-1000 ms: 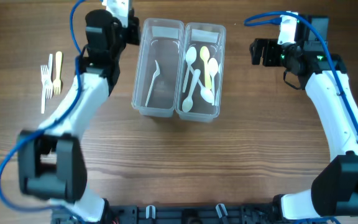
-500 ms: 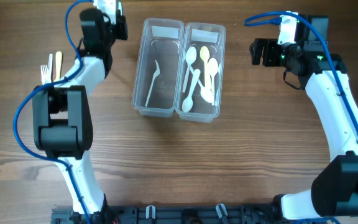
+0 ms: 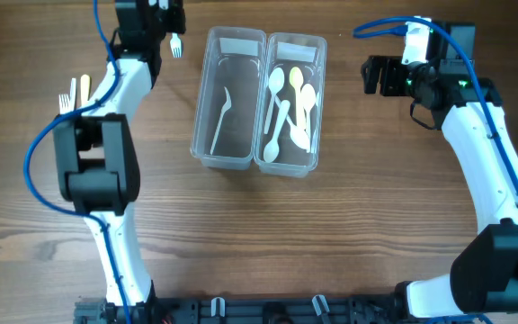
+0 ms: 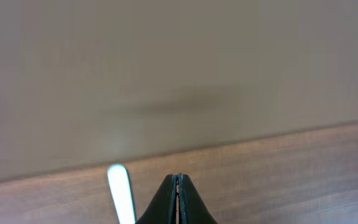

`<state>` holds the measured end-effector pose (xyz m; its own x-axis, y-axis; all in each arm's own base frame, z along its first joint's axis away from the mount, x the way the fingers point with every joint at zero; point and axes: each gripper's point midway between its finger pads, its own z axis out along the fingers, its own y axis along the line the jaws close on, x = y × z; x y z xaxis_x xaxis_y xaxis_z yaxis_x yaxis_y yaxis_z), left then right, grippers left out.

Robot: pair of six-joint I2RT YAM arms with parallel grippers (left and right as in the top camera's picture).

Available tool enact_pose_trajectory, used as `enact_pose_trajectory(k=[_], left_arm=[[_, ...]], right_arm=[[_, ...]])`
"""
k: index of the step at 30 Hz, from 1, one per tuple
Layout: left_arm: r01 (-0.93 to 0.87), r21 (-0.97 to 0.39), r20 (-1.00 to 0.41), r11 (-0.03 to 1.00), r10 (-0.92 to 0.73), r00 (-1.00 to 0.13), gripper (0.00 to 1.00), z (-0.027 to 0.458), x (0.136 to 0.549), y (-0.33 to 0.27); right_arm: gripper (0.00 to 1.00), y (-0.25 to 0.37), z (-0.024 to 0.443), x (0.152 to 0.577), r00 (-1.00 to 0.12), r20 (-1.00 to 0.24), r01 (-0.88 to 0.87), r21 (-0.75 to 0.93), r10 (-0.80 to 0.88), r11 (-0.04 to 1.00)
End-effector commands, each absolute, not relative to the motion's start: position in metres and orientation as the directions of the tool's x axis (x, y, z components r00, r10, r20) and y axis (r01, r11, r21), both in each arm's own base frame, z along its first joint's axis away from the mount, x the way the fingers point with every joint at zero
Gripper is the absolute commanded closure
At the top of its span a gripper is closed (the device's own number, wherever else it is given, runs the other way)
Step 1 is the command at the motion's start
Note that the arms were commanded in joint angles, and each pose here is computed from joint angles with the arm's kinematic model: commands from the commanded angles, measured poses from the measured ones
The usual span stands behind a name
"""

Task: Pack container
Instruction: 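Move the left gripper to the light-blue fork and grasp it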

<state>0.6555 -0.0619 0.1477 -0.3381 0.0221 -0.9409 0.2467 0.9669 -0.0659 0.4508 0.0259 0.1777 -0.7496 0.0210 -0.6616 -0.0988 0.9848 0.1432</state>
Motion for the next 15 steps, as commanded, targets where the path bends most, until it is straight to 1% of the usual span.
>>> enact_pose_trajectory(k=[1,15], left_arm=[[0.278,-0.074,-0.921,0.958,0.041,-0.387,0.96,0.111,0.665,-0.067],[0.213,-0.085,-0.868,0.973,0.033,-0.496,0.96,0.019,0.665,-0.04]], right_arm=[[0.0,0.024,0.184,0.451,-0.737,-0.676,-0.104,0.127,0.01,0.986],[0.0,0.024,0.184,0.451,-0.737,-0.676,-0.104,0.127,0.01,0.986]])
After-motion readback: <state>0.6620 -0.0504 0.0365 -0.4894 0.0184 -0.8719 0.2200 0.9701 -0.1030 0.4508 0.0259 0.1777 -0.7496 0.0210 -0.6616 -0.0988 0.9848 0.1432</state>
